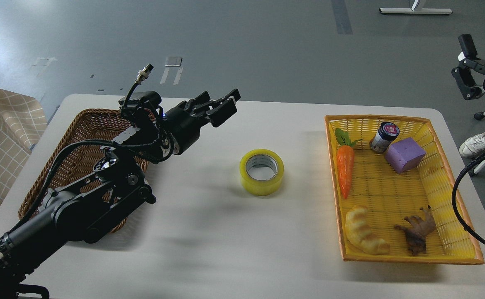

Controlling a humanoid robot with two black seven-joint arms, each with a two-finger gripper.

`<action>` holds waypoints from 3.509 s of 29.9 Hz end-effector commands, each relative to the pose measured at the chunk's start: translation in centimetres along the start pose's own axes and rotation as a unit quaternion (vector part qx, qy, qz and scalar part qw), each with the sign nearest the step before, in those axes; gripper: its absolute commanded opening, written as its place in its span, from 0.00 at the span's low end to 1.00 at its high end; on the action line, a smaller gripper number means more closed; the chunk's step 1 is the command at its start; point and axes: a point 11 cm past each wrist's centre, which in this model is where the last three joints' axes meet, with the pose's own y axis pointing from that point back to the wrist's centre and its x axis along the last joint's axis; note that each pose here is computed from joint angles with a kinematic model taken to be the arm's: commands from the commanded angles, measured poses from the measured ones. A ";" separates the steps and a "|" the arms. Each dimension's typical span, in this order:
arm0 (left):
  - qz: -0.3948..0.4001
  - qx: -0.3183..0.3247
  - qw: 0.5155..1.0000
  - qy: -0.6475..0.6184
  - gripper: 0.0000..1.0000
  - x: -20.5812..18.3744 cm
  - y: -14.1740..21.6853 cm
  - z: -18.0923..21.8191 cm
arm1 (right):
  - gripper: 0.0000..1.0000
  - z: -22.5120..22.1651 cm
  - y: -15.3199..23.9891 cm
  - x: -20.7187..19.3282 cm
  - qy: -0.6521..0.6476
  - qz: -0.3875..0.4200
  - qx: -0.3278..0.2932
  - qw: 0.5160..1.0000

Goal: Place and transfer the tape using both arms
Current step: 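Reach the left gripper toward the tape roll on the table, then grasp the tape roll's rim with the left gripper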

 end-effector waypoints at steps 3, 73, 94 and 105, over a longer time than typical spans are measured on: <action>-0.045 0.019 0.999 -0.015 0.98 -3.2 -0.4 -0.4 | 1.00 -0.5 -0.4 -0.3 0.002 -0.005 0.007 1.000; -0.114 0.082 0.987 -0.079 0.95 -11.9 -3.4 0.5 | 1.00 -0.8 -0.7 -0.3 0.006 -0.009 0.008 1.000; -0.133 0.092 0.983 -0.084 0.97 -13.3 -3.1 -0.3 | 1.00 -0.4 0.0 -0.1 0.005 -0.003 0.000 1.000; -0.149 0.096 0.979 -0.101 0.93 -14.3 -2.7 -0.9 | 1.00 0.1 0.5 0.2 0.005 0.002 -0.008 1.000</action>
